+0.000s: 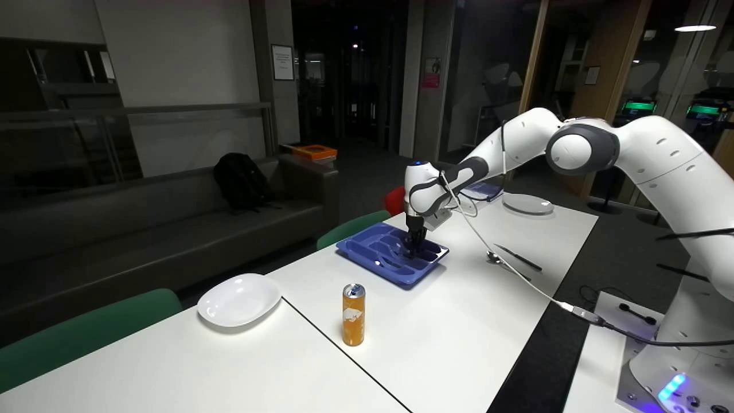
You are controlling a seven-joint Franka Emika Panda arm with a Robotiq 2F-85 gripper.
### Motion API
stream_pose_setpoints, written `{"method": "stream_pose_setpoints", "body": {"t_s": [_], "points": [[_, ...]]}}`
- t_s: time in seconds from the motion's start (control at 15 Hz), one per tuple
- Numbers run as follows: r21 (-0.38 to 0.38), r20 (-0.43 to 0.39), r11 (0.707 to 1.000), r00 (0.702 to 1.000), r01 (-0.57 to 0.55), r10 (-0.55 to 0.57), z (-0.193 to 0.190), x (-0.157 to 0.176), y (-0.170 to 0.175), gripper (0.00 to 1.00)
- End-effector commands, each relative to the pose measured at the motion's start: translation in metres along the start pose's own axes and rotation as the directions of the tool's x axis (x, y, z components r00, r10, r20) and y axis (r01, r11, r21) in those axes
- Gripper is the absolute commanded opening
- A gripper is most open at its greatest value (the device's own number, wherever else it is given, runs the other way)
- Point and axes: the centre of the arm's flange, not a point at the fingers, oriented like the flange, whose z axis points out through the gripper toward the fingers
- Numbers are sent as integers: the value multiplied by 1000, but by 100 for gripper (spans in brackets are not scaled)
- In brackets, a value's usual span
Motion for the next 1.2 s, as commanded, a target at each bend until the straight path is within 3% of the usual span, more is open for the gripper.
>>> {"method": "stream_pose_setpoints", "body": {"t_s": [0.0, 0.27, 0.73, 1.13], "points": [[-27, -24, 1000, 1000, -15, 15, -4, 8, 2, 73], [-38, -42, 999, 999, -16, 15, -18, 1, -3, 99], [-56, -167, 997, 985, -60, 50, -91, -34, -25, 100], [21, -266, 953, 917, -301, 295, -109, -68, 13, 100]]}}
